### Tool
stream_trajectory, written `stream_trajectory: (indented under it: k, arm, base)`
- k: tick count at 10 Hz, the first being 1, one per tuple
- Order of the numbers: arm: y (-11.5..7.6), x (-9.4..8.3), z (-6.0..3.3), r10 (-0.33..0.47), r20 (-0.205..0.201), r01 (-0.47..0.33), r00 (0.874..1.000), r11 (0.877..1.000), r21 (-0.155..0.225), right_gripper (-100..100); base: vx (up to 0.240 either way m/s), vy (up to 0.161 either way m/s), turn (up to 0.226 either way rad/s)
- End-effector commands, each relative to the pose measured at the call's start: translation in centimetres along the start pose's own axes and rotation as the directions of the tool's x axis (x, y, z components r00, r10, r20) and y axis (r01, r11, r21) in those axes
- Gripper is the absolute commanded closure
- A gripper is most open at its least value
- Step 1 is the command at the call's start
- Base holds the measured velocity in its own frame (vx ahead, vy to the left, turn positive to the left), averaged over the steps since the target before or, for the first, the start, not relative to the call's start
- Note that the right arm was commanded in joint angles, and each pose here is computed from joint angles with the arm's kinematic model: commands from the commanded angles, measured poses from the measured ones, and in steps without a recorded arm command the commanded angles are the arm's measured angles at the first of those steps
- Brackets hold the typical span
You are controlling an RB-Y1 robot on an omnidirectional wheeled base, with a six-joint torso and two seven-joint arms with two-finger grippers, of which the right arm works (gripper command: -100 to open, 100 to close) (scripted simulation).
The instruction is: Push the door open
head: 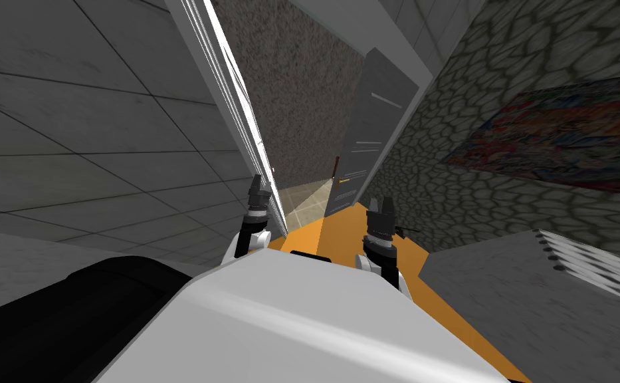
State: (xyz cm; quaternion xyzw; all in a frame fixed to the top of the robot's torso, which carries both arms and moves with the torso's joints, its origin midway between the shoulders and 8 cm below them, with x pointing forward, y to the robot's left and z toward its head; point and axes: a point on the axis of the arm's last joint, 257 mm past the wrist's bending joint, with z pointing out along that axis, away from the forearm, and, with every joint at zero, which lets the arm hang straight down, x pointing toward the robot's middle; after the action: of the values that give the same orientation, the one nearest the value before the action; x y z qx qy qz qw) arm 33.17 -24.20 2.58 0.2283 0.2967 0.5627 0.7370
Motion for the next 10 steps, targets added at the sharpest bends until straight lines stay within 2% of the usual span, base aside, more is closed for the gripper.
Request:
stream_trajectory:
  k: [1, 4, 10]
  arm:
    - [-1.4, 0.8, -0.08, 0.02, -0.021, -0.02, 1.0, 1.0, 0.016, -100]
    - [-2.9, 1.7, -0.17, 0.044, -0.044, -0.043, 0.998, 0.998, 0.037, -100]
    - [-7.6, 4.4, -0.53, 0.114, -0.106, -0.103, 0.988, 0.989, 0.103, -100]
  base:
    - [0.045, -0.048, 0.038]
    - [0.045, -0.075, 0.038]
    - [0.054, -0.077, 0.042]
